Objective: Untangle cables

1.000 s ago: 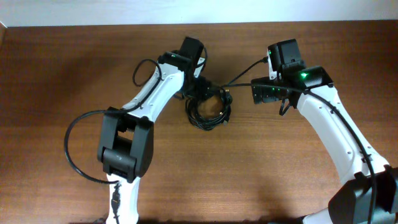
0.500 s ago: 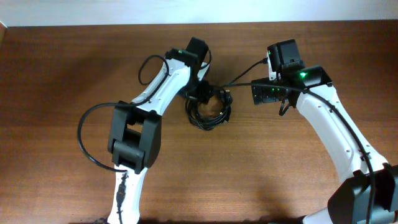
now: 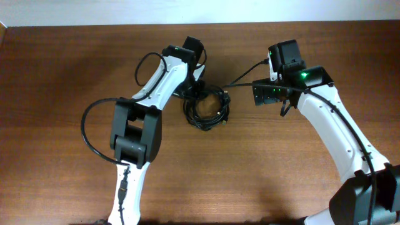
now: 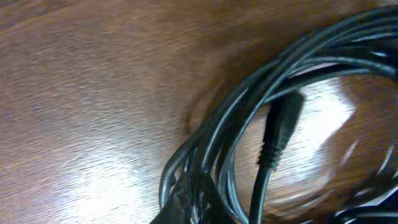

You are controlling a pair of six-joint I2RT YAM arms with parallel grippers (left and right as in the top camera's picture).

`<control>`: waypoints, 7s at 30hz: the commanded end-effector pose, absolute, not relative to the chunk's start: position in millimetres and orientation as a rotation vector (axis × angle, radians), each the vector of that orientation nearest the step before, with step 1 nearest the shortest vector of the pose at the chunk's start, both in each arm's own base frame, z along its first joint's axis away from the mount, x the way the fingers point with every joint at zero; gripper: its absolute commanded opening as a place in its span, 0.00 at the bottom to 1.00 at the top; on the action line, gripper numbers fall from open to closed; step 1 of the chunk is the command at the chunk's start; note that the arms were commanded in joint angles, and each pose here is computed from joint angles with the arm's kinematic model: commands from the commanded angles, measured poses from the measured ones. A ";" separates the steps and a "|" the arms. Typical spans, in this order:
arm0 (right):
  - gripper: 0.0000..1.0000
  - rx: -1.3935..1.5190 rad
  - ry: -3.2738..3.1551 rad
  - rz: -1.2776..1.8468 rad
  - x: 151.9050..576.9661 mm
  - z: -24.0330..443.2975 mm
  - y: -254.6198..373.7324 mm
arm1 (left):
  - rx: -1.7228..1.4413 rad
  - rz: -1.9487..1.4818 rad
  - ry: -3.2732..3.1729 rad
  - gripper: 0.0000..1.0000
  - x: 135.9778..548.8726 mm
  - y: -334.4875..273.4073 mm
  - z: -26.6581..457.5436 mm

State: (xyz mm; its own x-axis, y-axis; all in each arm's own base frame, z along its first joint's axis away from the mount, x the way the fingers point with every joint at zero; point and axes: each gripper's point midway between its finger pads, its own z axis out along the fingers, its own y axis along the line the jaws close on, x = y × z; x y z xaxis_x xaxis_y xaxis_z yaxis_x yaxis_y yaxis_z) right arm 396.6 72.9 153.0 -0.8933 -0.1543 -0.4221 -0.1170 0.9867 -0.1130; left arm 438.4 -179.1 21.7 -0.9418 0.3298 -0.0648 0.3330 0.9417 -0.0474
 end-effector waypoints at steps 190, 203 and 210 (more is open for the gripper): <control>0.04 0.758 1.272 -0.145 578.4 466.4 -201.5 | -0.337 0.198 2.313 0.00 361.2 87.8 428.6; 0.04 0.968 1.240 -0.410 547.1 393.3 -405.4 | -0.363 0.218 2.315 0.00 359.1 91.3 427.8; 0.04 0.969 1.983 -0.218 632.7 93.6 -312.1 | -0.380 0.210 2.309 0.00 359.5 91.4 428.3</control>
